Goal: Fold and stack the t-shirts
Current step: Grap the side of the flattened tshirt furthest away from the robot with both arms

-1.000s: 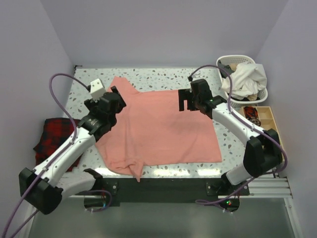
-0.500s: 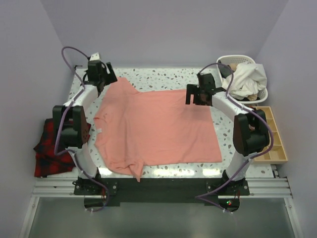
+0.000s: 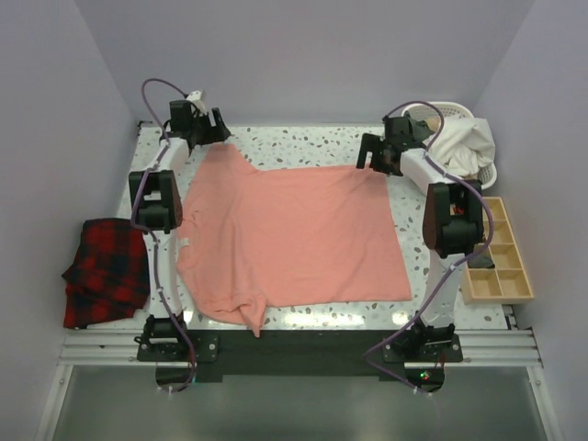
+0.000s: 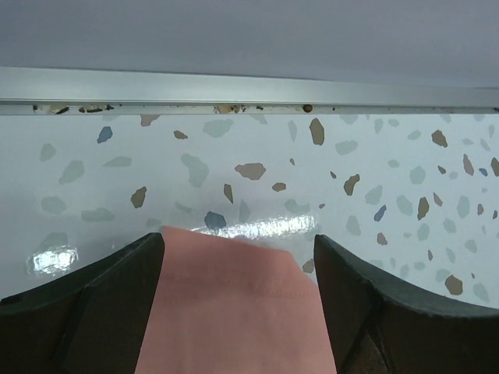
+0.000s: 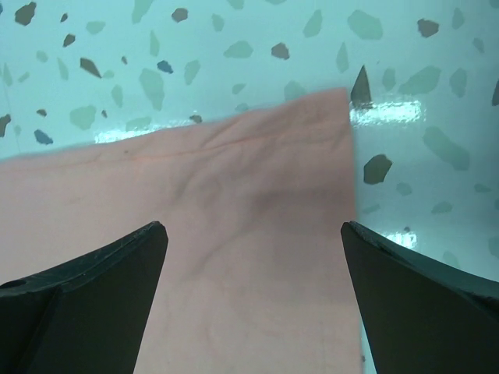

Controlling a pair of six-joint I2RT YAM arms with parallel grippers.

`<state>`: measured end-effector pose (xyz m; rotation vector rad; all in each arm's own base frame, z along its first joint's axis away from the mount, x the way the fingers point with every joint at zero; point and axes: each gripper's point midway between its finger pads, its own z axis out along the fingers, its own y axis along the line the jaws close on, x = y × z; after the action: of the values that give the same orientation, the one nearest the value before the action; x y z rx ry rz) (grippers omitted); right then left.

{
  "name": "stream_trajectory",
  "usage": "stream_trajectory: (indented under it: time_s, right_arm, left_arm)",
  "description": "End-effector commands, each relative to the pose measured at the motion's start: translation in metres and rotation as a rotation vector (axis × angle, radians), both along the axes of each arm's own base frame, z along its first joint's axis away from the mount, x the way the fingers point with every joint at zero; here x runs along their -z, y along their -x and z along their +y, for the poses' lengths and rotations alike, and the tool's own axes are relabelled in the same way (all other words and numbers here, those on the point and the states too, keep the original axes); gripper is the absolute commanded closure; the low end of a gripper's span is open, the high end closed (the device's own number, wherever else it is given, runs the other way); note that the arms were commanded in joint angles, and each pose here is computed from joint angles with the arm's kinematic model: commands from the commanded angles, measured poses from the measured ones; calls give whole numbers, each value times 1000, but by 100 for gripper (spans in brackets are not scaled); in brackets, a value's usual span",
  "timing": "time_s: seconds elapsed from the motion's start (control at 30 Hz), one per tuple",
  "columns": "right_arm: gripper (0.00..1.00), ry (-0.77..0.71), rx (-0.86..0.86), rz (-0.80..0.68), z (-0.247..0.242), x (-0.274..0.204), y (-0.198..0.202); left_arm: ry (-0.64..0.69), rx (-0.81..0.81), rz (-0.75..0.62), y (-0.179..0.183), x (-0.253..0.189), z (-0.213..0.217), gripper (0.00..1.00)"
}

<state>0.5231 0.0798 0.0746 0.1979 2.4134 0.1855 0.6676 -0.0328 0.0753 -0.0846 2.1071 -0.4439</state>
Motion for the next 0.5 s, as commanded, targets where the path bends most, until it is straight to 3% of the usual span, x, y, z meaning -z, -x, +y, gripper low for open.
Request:
stream_trajectory:
  time_s: [0.0,0.27,0.47]
  right_arm:
    - [1,-19,-12,-47,-4,-17,-23]
    - [1,4,9,-33,-20,-9,-26]
    - [1,4,11,-19,-25,1,-28]
  left_arm:
    - [-10,86,-44,-7,-14,0,17]
    - [-157,20,43,8,8,29,14]
    - [-149,48,77,9,32,25,15]
